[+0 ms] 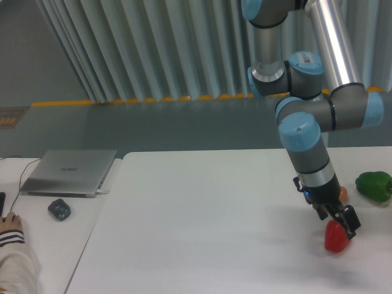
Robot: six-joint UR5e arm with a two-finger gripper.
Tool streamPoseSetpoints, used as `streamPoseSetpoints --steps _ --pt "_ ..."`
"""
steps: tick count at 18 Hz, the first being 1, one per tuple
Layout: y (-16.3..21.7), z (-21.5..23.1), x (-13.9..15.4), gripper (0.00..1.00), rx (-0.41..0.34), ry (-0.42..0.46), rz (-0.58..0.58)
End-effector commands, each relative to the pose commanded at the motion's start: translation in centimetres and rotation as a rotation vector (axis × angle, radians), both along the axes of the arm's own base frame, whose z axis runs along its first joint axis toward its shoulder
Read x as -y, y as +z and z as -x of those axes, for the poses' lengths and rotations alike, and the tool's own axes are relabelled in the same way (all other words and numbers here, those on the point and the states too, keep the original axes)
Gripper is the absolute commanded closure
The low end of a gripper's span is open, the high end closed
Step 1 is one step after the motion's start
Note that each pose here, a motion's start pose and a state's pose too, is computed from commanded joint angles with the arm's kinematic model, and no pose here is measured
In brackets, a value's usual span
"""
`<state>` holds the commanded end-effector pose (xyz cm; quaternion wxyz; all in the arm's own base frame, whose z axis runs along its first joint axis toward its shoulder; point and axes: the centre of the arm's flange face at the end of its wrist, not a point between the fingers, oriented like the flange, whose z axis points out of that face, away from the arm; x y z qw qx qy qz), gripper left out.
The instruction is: Place the red pepper on the table
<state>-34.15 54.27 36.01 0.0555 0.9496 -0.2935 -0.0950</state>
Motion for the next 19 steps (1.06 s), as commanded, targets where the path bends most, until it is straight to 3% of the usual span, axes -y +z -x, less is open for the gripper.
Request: streamPoseSetpoints --steps 3,5,10,19 --pt "2.3 -0.8 0.5 0.0 0.102 -0.113 0.08" --pt "3.1 -1.4 1.1 0.0 0.13 -0.152 0.089" --pt "3.5 -2.8 2.4 0.0 0.199 -0.162 0.164" --pt "4.0 -3.6 2.4 0.0 0.233 -0.174 0.112"
